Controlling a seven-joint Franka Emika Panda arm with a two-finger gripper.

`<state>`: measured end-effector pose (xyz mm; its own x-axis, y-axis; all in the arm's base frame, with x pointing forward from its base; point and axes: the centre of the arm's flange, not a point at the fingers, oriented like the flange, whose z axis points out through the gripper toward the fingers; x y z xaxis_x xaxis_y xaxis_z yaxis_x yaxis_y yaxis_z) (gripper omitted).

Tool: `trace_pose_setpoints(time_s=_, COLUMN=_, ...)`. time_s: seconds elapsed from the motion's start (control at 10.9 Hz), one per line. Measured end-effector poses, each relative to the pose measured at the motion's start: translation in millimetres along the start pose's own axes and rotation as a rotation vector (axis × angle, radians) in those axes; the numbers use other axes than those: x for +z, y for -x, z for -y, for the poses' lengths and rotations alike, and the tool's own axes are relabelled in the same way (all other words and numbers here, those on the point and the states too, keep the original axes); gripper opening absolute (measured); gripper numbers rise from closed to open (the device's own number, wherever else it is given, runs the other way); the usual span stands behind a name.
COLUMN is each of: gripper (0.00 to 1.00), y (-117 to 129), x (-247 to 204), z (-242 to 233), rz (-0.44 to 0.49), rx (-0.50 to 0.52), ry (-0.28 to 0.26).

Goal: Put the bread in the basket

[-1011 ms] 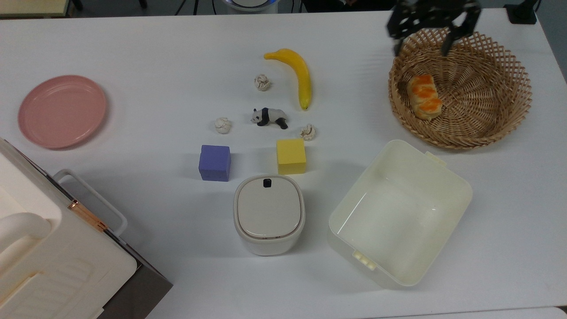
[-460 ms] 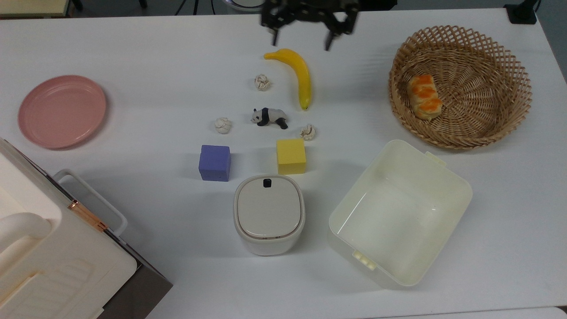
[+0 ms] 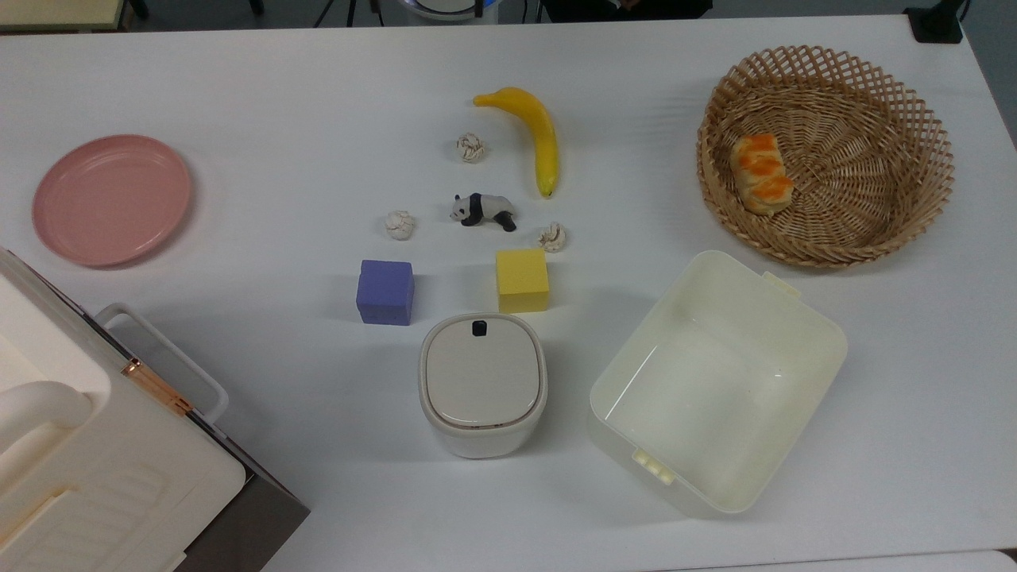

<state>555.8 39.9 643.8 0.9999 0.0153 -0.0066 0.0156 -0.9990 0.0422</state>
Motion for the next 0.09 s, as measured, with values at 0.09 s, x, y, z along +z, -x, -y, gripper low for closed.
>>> trace_pose_setpoints(time_s=0.09, gripper=1.0, y=0.3, x=-0.1, z=-4.6, rz=0.0, rx=0.008, ry=-0.001)
